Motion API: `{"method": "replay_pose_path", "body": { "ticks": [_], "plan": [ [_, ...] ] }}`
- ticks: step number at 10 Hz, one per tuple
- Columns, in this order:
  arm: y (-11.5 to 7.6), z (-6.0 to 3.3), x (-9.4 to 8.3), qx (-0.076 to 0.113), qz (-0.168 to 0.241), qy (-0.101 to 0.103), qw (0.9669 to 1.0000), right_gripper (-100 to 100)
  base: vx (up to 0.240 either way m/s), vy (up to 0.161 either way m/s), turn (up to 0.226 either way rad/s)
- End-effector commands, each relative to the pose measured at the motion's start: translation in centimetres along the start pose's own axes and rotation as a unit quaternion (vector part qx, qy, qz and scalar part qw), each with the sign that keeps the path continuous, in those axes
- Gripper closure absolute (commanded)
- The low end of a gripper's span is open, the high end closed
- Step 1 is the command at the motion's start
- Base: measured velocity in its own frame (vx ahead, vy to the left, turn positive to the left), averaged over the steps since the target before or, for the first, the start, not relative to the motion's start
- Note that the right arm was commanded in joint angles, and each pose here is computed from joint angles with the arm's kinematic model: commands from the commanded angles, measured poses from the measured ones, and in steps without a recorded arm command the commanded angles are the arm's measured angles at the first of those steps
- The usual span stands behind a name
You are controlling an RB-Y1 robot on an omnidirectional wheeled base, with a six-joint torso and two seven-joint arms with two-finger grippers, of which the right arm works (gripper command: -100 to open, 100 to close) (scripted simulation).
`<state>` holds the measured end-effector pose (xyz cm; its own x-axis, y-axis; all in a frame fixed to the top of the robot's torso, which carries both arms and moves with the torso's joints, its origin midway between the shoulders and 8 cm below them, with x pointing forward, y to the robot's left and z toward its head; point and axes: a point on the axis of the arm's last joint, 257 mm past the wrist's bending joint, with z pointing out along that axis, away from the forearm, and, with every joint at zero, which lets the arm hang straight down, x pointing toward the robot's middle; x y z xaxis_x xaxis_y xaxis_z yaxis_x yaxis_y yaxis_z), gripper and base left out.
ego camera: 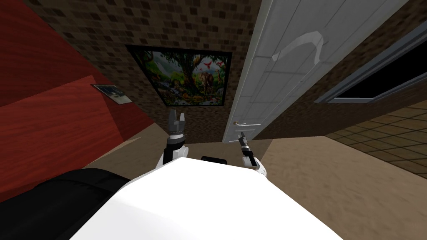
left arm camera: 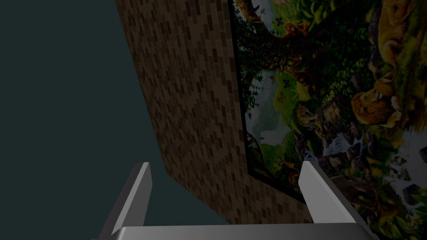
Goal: Pull the door open
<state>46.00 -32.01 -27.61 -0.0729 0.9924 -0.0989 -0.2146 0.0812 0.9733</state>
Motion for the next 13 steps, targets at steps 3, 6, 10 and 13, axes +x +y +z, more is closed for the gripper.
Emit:
{"method": "replay_pose_path", "body": {
  "ticks": [3,6,10,13],
  "plan": [
    [-2.5,-0.39,-1.5,0.029,0.000,-0.005,0.9996,-100,0.062,-0.096,0.121],
    [-3.7,-0.64,-2.5,0.044,0.000,-0.008,0.9990,-100,0.032,-0.068,0.089],
    [-5.7,-1.16,-4.3,0.069,-0.002,-0.015,0.9975,-100,0.038,-0.079,0.115],
    [-6.7,-1.52,-5.5,0.084,-0.003,-0.021,0.9963,-100,0.042,-0.076,0.076]
  ]
}}
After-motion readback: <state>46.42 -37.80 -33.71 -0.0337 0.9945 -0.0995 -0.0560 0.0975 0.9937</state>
